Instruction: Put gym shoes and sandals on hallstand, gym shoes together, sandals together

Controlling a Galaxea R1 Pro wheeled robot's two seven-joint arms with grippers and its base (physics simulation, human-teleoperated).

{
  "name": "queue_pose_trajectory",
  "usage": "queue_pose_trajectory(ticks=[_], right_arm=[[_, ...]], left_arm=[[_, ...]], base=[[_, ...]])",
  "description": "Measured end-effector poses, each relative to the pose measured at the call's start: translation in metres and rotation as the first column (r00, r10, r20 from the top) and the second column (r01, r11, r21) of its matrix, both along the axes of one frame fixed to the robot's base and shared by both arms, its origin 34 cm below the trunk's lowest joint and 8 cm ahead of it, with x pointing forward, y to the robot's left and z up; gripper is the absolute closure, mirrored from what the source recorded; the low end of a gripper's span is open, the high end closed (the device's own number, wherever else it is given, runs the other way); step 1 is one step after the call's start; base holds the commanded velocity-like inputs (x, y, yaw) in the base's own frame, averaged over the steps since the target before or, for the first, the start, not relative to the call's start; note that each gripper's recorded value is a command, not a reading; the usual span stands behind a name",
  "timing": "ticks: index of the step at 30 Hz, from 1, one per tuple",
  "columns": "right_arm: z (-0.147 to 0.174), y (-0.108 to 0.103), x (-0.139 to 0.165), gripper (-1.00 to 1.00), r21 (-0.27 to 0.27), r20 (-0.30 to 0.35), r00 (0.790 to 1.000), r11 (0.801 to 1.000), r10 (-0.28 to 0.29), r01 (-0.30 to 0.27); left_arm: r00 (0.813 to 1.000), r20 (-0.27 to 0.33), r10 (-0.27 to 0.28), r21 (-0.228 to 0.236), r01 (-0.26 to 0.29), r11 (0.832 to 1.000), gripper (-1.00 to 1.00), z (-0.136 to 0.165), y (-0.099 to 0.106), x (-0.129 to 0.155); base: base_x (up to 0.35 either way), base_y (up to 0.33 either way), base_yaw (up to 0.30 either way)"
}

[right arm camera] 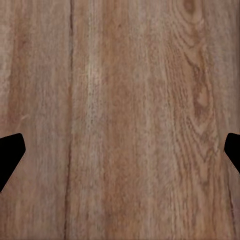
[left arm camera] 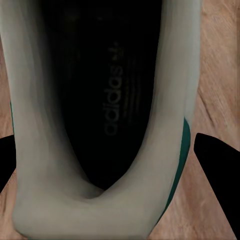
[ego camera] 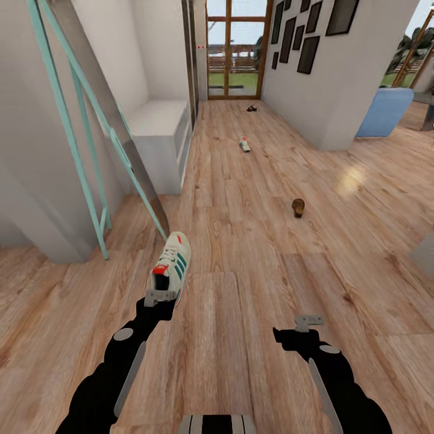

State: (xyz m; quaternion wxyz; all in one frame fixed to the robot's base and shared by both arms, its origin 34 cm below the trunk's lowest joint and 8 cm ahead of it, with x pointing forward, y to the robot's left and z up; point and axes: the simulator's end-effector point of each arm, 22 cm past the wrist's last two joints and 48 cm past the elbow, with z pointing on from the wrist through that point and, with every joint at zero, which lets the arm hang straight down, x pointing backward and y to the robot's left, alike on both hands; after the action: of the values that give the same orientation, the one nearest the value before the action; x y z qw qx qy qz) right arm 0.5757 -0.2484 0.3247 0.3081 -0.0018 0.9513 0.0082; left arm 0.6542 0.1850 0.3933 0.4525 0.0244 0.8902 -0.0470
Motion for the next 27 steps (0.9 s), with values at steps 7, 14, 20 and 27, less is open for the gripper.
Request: queue_pose_trajectory(ticks=[7, 14, 20, 27], right_arm=[[0.021, 0.000, 0.006, -1.00, 0.000, 0.011, 1.000, 1.000, 0.000, 0.000], [0.038, 0.000, 0.011, -1.00, 0.000, 0.022, 1.000, 1.000, 0.000, 0.000], [0.043, 0.000, 0.013, -1.00, 0.000, 0.032, 0.999, 1.000, 0.000, 0.000], [0.049, 0.000, 0.015, -1.00, 0.000, 0.045, 0.999, 1.000, 0.000, 0.000]], left_arm=[[1.000, 0.010, 0.000, 0.000, 0.000, 1.000, 1.00, 0.022, 0.000, 0.006], [1.000, 0.021, -0.002, -0.001, 0.002, 1.000, 1.00, 0.040, -0.001, 0.010], [0.999, 0.035, -0.012, -0.002, 0.012, 1.000, 1.00, 0.047, -0.006, 0.011], [0.999, 0.047, -0.027, -0.002, 0.027, 1.000, 1.00, 0.054, -0.012, 0.011]], base=[[0.000, 0.000, 0.000], [0.000, 0.000, 0.000], [0.005, 0.000, 0.000], [0.249, -0.023, 0.000]])
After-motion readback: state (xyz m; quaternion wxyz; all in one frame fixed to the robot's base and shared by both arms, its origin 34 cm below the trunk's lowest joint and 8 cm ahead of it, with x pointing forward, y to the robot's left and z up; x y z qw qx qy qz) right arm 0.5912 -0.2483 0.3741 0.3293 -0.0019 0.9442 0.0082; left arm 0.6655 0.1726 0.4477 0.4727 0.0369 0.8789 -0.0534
